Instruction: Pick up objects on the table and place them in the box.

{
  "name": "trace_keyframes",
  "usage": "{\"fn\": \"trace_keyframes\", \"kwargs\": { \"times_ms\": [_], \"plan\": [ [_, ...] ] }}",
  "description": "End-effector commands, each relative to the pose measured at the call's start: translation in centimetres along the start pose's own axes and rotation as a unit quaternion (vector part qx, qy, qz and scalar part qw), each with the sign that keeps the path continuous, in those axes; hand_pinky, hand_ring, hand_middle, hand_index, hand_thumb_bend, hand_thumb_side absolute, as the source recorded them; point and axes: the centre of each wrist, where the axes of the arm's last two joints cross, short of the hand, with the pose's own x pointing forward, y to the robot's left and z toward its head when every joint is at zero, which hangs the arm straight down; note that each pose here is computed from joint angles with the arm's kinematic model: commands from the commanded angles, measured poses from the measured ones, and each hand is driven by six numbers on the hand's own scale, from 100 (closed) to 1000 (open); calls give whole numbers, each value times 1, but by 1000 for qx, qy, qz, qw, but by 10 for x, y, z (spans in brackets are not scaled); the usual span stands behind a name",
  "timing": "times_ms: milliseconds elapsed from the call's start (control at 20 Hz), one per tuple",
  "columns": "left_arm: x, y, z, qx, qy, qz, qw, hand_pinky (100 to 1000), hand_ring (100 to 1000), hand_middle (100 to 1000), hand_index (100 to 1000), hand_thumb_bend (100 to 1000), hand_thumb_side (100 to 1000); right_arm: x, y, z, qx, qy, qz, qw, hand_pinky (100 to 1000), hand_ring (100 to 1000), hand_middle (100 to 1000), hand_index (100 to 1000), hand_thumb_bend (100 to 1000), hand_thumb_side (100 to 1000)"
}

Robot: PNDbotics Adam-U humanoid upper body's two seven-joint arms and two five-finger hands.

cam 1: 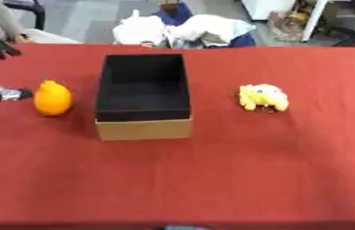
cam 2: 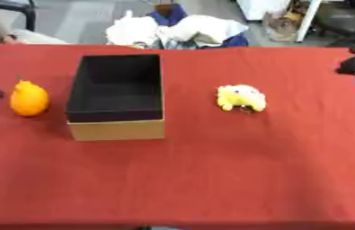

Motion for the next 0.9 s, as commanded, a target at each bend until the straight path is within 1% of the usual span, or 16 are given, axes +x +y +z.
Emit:
{"fn": "trace_keyframes", "kwargs": {
  "times_ms": [50,300,600,700,750,800,900],
  "plan": [
    [-3,10,-3,0,8,-11,1000,738,722,743,842,621,643,8,-10,-9,2,-16,10,1000,729,619,576,798,100,663],
    [2,-1,-9,-16,11,-12,1000,729,715,738,839,589,637,8,-8,-10,3,-17,7,1000,730,619,575,798,100,663],
    [8,-15,-15,-34,11,-15,999,724,707,735,838,562,655,8,-6,-11,4,-19,5,1000,729,620,575,799,100,662],
    [10,-19,-16,-37,13,-16,999,704,668,716,828,543,618,8,-6,-11,5,-20,5,1000,730,620,575,799,100,662],
    [10,-21,-16,-40,14,-18,999,689,634,692,818,536,582,8,-6,-11,5,-19,5,1000,730,620,575,799,100,663],
    [11,-23,-17,-44,15,-21,999,683,626,686,816,529,562,8,-6,-11,4,-19,5,1000,729,619,575,799,100,663],
    [11,-26,-16,-49,16,-24,998,679,622,679,809,512,491,8,-6,-11,5,-19,4,1000,730,620,575,799,100,663]
  ]
}}
